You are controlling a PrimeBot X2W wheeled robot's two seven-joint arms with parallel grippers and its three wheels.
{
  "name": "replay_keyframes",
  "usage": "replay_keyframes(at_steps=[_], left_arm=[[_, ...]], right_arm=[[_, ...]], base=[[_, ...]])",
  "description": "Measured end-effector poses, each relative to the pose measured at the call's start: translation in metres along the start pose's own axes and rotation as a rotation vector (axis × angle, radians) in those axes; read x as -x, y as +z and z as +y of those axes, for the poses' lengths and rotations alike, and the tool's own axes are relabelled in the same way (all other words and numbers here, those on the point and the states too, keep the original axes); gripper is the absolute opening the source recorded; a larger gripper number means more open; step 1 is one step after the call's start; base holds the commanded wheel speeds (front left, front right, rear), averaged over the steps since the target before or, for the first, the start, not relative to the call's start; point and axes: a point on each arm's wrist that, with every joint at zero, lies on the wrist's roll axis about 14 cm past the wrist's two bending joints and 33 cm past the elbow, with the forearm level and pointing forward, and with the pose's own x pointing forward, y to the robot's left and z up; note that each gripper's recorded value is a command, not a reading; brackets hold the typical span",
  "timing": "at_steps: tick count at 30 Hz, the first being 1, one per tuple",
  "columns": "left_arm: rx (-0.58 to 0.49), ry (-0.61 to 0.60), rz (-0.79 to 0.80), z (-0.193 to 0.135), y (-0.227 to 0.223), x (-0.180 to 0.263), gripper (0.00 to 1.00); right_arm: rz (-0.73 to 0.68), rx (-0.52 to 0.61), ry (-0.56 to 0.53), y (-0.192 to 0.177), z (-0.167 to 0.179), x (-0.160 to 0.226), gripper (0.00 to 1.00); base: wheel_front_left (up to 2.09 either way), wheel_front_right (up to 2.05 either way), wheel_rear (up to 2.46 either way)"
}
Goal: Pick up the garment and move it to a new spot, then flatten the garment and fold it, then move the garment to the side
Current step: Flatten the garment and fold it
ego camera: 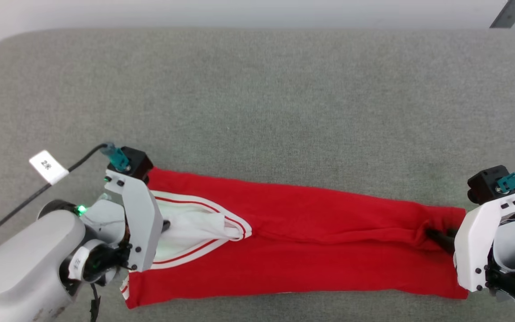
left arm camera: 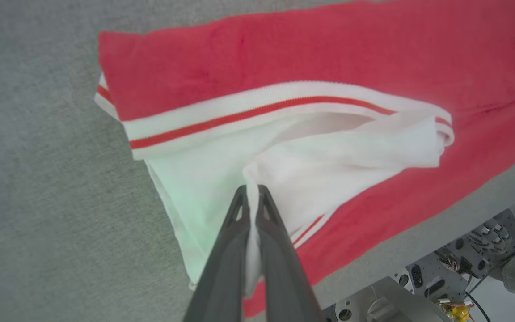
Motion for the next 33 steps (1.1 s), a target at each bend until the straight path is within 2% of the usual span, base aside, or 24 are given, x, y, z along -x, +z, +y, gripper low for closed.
replay_keyframes(at_steps=[5,13,19,25,33], left_arm=[[-0.001,0.007,-0.091,-0.003,0.009,0.016,1.0],[-0.021,0.025,-0.359,-0.01,0.027,0.054,1.0],[-0.033,0.114,-0.604,0.004,0.032,0.086,1.0],[0.013,0.239,-0.814,0.03,0.027,0.114,1.0],[0.1,0.379,-0.947,0.062,0.004,0.133,1.0]], right_arm=[[-0.075,0.001,-0.003,0.013,0.0,0.017,1.0],[-0.234,-0.049,-0.068,0.026,-0.019,0.048,1.0],[-0.193,-0.109,-0.093,-0.001,-0.029,0.05,1.0],[-0.142,-0.162,-0.082,-0.016,-0.032,0.04,1.0],[-0.036,-0.185,-0.062,-0.033,-0.029,0.015,1.0]], base=[[0.0,0.0,0.0],[0.0,0.0,0.0],[0.0,0.0,0.0],[0.0,0.0,0.0],[0.0,0.0,0.0]])
